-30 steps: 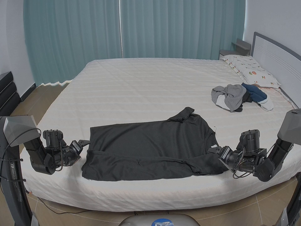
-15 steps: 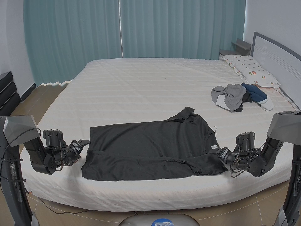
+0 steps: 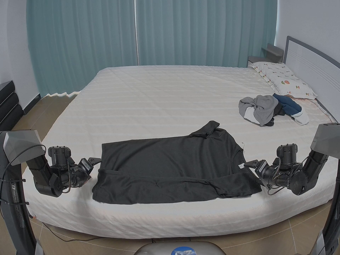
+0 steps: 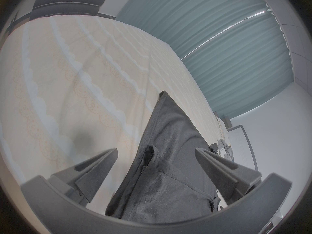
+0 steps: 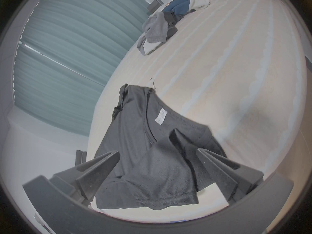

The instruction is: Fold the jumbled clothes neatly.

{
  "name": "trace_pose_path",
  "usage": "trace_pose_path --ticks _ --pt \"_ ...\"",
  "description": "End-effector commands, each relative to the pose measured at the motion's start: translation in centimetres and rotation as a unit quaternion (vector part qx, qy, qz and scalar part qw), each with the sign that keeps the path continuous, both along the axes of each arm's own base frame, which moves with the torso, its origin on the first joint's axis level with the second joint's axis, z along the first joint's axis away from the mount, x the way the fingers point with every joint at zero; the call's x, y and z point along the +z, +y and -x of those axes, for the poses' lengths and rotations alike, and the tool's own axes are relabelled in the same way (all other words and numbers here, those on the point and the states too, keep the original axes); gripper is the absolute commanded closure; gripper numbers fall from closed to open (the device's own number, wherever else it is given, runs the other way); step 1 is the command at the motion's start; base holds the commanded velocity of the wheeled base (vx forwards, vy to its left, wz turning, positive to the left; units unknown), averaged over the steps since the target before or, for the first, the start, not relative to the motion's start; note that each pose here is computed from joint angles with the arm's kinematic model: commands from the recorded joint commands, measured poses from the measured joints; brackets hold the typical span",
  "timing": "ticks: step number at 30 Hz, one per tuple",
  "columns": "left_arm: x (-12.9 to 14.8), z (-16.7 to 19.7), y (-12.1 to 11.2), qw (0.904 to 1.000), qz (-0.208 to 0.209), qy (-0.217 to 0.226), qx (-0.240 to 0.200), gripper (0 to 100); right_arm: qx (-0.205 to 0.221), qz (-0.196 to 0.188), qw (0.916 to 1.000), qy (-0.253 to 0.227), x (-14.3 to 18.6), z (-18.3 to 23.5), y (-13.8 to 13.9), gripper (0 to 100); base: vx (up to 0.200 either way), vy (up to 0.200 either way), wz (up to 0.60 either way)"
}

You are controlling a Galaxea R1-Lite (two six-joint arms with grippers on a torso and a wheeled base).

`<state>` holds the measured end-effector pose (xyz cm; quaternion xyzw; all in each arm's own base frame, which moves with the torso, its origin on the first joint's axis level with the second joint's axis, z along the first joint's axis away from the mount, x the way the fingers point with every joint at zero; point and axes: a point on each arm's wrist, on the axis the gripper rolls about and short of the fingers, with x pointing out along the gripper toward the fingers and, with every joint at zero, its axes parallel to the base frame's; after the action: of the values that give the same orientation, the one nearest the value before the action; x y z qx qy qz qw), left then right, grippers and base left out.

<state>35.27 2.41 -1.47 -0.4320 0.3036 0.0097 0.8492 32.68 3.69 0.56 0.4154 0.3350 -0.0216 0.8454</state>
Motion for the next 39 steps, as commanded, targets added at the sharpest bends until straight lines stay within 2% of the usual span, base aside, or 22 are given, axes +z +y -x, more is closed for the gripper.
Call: trace_pose_path --ticks 1,6,15,26,29,33,39 --pt "0.2 0.1 0.0 1.0000 0.001 -0.002 0.001 0 -0.009 -0.010 0.9997 -0.019 1.3 0.0 -1.2 0 0.000 0.000 0.00" --pt "0.3 -0.1 -0.1 1.0000 0.002 -0.003 0.006 0 -0.012 -0.014 0.9997 -0.016 1.1 -0.2 -1.6 0 0.000 0.000 0.00" --pt "0.3 -0.1 0.0 1.0000 0.002 -0.004 0.007 0 -0.011 -0.014 0.9997 -0.014 0.9 -0.2 -1.6 0 0.000 -0.200 0.00" --pt "0.6 -0.1 0.0 0.9999 -0.001 -0.009 0.008 0 -0.007 -0.014 0.9998 -0.010 0.5 -0.2 -1.3 0 0.000 0.000 0.00" --pt "1.1 -0.4 0.1 0.9993 -0.005 -0.022 0.030 0 -0.006 -0.014 0.9999 -0.009 0.4 -0.2 -1.2 0 0.000 0.000 0.00" --pt "1.7 -0.8 0.1 0.9979 0.012 -0.035 0.053 0 -0.006 -0.013 0.9999 -0.008 0.4 -0.1 -1.2 0 0.000 0.000 0.00" --pt "1.9 -1.0 0.2 0.9978 0.012 -0.041 0.051 0 -0.004 -0.013 0.9999 -0.005 0.2 -0.2 -1.1 0 0.200 0.000 0.00"
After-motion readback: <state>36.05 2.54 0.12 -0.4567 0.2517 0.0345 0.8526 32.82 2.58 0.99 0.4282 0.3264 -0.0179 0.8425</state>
